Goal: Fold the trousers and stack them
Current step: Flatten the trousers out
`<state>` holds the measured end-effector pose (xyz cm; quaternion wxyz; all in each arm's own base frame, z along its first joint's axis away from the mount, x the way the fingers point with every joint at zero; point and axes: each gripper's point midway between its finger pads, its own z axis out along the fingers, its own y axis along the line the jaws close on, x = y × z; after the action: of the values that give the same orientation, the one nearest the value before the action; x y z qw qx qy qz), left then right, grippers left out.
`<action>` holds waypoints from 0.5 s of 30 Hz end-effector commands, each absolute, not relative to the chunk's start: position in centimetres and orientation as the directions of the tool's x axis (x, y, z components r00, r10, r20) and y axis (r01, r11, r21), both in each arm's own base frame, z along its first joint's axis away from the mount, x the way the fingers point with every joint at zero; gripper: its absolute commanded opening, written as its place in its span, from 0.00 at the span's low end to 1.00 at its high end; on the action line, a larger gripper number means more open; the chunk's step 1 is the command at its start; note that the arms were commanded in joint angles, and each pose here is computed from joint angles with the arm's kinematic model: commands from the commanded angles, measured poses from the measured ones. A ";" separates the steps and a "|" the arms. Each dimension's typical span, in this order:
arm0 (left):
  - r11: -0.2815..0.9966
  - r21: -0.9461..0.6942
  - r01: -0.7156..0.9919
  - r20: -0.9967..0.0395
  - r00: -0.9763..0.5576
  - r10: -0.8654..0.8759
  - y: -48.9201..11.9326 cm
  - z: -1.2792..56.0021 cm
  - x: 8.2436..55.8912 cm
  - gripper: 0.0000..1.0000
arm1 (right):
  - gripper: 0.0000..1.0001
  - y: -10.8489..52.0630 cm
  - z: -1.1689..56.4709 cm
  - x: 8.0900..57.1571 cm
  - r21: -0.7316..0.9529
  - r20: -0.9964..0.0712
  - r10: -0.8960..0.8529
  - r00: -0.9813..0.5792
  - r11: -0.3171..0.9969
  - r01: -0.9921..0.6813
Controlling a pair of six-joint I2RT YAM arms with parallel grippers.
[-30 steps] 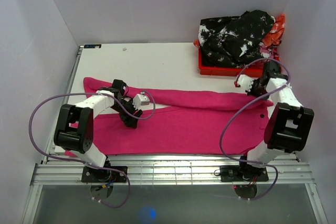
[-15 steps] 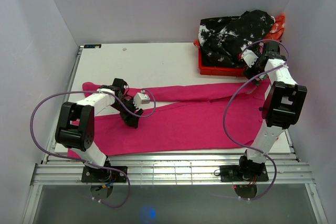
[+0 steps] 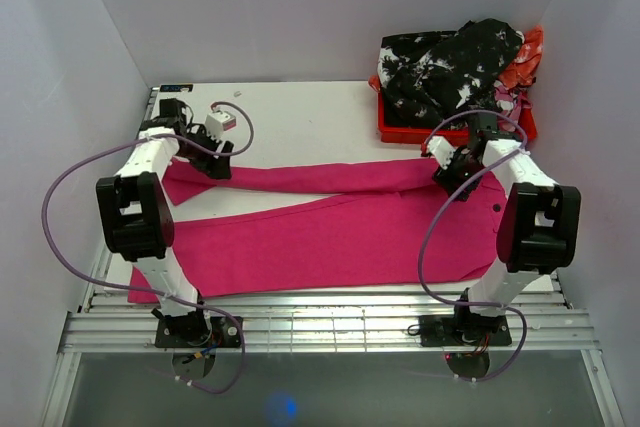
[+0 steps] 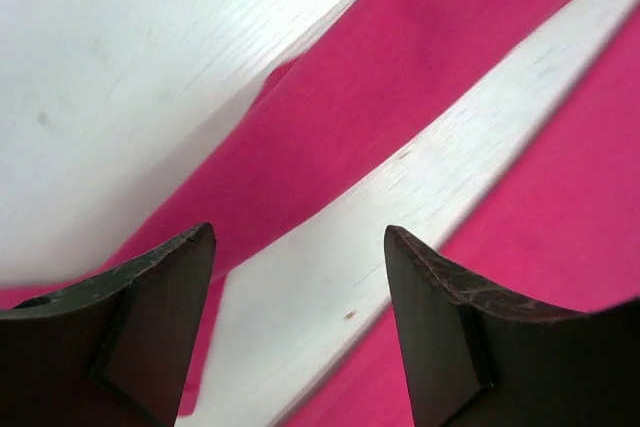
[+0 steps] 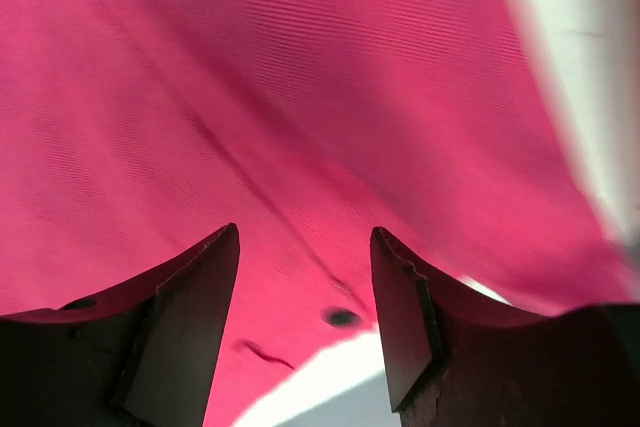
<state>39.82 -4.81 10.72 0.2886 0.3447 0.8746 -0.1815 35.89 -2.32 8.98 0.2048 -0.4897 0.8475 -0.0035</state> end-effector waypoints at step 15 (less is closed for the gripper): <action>0.755 0.039 0.654 -0.565 -0.609 0.556 2.7 4.7 48.1 0.78 | 0.60 -3.5 -1.0 27.5 -0.049 -0.108 -0.908 -0.406 0.412 -0.910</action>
<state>43.54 2.07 4.71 0.2402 0.3614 0.8943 -0.1093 31.50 -1.40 1.86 0.1366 -0.5220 0.8418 0.0137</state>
